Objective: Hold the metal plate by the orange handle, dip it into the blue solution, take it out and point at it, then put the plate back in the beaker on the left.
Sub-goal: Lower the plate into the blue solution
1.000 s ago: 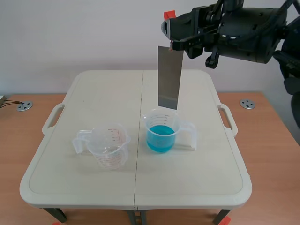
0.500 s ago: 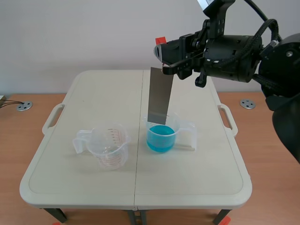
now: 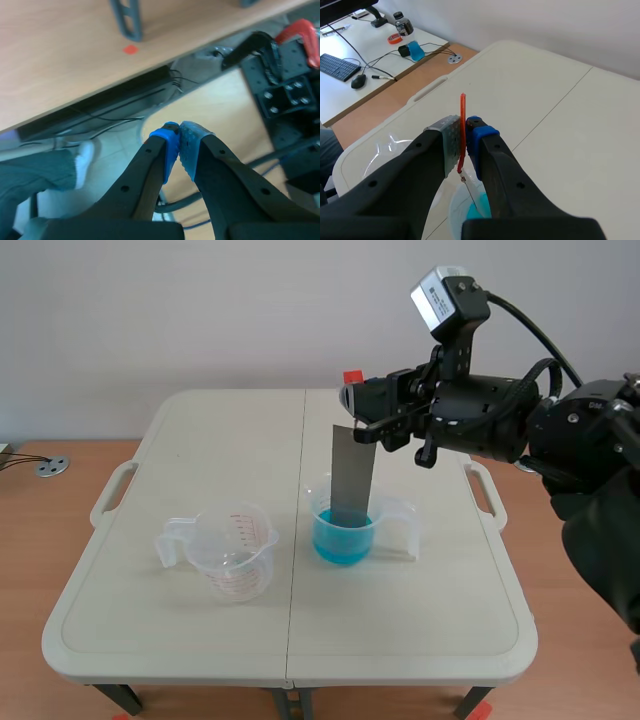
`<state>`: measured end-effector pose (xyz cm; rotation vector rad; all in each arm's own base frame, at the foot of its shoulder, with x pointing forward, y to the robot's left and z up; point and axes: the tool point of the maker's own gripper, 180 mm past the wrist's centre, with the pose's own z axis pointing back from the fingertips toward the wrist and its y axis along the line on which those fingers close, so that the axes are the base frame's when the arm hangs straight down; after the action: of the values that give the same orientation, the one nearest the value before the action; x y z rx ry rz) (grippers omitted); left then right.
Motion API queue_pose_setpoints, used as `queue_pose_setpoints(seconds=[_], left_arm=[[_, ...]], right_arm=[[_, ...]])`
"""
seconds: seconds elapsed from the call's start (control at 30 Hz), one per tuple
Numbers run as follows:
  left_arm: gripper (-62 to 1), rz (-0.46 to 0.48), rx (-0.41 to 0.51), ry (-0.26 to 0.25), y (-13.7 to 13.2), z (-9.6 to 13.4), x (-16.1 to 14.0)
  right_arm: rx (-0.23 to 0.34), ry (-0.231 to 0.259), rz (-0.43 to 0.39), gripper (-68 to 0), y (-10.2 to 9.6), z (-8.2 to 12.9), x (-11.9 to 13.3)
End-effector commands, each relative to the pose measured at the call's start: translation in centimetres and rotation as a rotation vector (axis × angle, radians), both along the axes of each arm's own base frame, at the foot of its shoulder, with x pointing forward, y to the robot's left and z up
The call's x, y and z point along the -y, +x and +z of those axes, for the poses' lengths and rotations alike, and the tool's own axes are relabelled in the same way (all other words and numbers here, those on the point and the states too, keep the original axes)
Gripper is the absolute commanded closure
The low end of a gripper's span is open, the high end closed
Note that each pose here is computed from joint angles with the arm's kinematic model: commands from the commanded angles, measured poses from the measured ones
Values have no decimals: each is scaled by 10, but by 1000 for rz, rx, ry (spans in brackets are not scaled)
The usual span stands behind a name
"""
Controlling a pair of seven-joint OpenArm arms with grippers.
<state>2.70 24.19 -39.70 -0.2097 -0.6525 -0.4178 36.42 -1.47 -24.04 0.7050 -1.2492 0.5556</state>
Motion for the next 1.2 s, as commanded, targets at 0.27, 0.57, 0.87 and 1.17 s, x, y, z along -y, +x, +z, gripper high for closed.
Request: queue_pose_setpoints(seconds=[0.27, 0.57, 0.87, 1.17], left_arm=[[-27, -85, -20, -21, -14, -20, 49], [-27, -101, -37, -3, -15, -24, 50], [-27, -101, -36, -3, -15, -24, 50], [-27, -101, -36, -3, -15, -24, 50]], right_arm=[[28, 44, -14, -13, 7, -2, 2], [9, 10, 3, -13, 3, -21, -4], [8, -13, 10, -13, 1, -26, -5], [8, -24, 11, -13, 1, -28, -5]])
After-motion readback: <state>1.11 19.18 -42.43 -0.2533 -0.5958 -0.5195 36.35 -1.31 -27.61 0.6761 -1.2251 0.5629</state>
